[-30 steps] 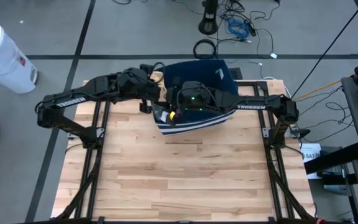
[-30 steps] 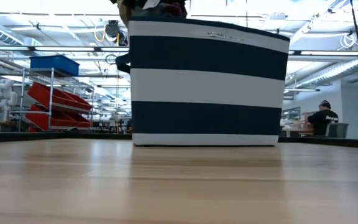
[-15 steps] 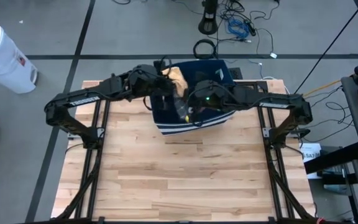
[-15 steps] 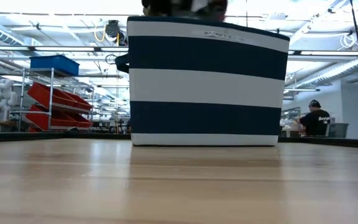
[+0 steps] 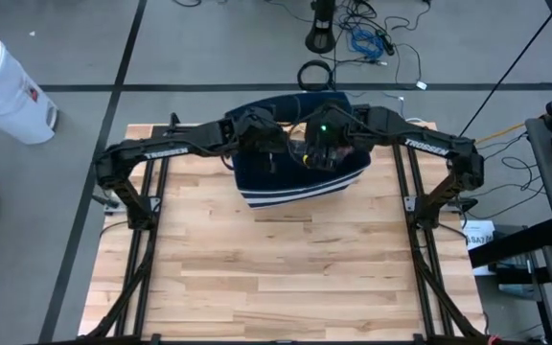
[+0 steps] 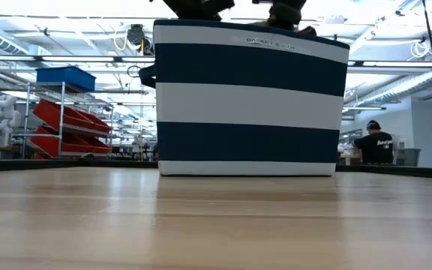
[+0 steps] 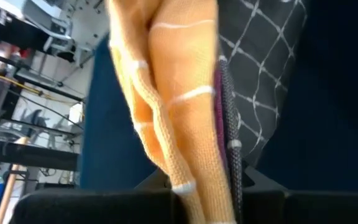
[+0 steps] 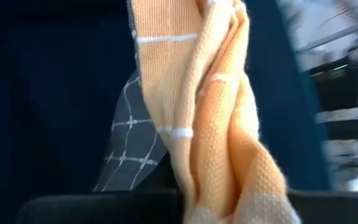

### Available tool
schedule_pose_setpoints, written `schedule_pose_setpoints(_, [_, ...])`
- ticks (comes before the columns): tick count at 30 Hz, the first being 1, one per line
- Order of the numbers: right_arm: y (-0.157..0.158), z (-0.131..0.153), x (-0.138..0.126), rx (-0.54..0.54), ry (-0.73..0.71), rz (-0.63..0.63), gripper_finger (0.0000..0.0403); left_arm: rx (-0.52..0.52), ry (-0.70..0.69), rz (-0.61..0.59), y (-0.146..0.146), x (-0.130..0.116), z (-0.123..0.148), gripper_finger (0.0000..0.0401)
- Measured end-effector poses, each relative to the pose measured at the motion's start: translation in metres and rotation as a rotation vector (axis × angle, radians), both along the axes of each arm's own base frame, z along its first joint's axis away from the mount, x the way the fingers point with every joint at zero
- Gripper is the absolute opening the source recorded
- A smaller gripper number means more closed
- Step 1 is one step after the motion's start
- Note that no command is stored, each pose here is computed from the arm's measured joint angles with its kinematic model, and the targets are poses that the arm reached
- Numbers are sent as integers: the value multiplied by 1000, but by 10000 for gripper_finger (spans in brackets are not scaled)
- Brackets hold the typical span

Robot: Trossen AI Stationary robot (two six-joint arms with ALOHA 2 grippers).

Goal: Fold towel
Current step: Put the folded stacked towels into the blue laundry bin

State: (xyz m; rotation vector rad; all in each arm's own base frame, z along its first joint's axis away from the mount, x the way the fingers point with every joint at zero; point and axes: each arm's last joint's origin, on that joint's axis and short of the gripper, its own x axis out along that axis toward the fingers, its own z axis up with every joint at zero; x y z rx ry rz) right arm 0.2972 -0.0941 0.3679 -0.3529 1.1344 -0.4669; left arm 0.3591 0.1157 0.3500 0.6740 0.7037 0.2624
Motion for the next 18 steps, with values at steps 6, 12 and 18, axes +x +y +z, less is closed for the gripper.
schedule_pose_setpoints(6, [-12, -15, -1, 190, 20, -13, 32, -18, 64, -2, 4, 5, -15, 38])
schedule_pose_setpoints(12, [4, -32, 9, 334, 25, 40, 32, -48, 98, -19, 7, 2, -18, 38])
schedule_pose_setpoints(18, [34, -36, 17, 469, 28, 172, 32, -138, 160, -117, -1, -2, -23, 38])
